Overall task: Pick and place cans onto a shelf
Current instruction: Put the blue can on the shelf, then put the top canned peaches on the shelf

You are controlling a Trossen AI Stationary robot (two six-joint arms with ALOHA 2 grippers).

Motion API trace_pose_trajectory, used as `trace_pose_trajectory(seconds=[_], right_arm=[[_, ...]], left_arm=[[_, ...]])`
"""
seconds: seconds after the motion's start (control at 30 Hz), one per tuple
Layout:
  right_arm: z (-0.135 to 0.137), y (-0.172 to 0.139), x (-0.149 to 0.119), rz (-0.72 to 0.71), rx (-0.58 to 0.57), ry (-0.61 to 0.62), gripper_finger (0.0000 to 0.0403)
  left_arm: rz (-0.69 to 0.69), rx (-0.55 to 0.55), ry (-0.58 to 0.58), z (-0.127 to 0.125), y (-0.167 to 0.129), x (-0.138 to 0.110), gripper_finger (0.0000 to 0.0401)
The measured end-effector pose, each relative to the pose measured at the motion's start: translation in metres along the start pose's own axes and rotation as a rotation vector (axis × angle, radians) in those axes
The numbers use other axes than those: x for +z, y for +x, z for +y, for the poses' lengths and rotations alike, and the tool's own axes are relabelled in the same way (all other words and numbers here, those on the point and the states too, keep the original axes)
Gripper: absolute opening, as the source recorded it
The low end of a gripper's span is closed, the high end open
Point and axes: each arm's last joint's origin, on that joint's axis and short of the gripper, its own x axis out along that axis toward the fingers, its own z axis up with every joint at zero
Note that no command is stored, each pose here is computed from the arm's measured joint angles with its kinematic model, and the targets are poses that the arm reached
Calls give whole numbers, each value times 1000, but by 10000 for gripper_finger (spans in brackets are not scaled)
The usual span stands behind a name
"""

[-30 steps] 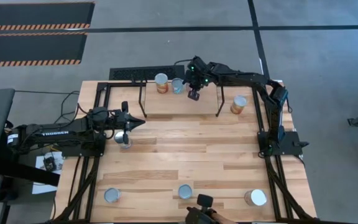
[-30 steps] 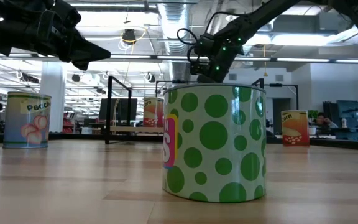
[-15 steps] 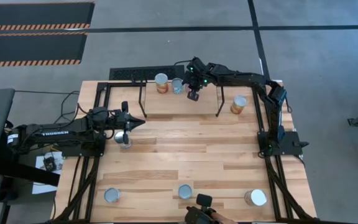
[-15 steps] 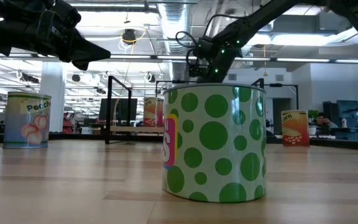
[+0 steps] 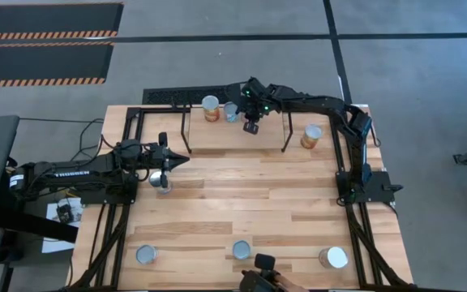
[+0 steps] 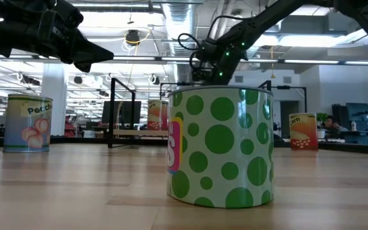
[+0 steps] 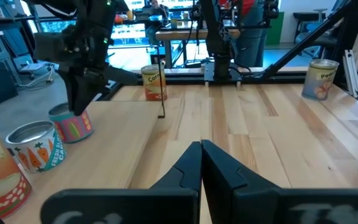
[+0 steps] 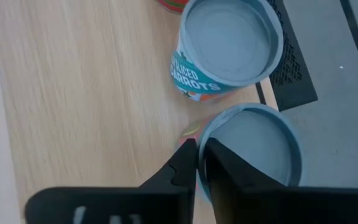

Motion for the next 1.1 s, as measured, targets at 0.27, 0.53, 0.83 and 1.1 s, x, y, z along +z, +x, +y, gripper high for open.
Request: trace_pose_trajectory(seconds=[0.27,0.53,0.83,1.1], right_arm=[[-2,3,-1,2,-4,4,88],[1,-12,4,4,-88,-35,131],[39,-98,15,-125,-82,-143,58],[105,-114,-29,-543,58,-117,15]], left_arm=[[0,-7,0,0,0,0,0],[1,-12,-2,0,0,0,0],[9,-13,-4,0,0,-1,0],[8,-31,-4,-3,0,-1,0]])
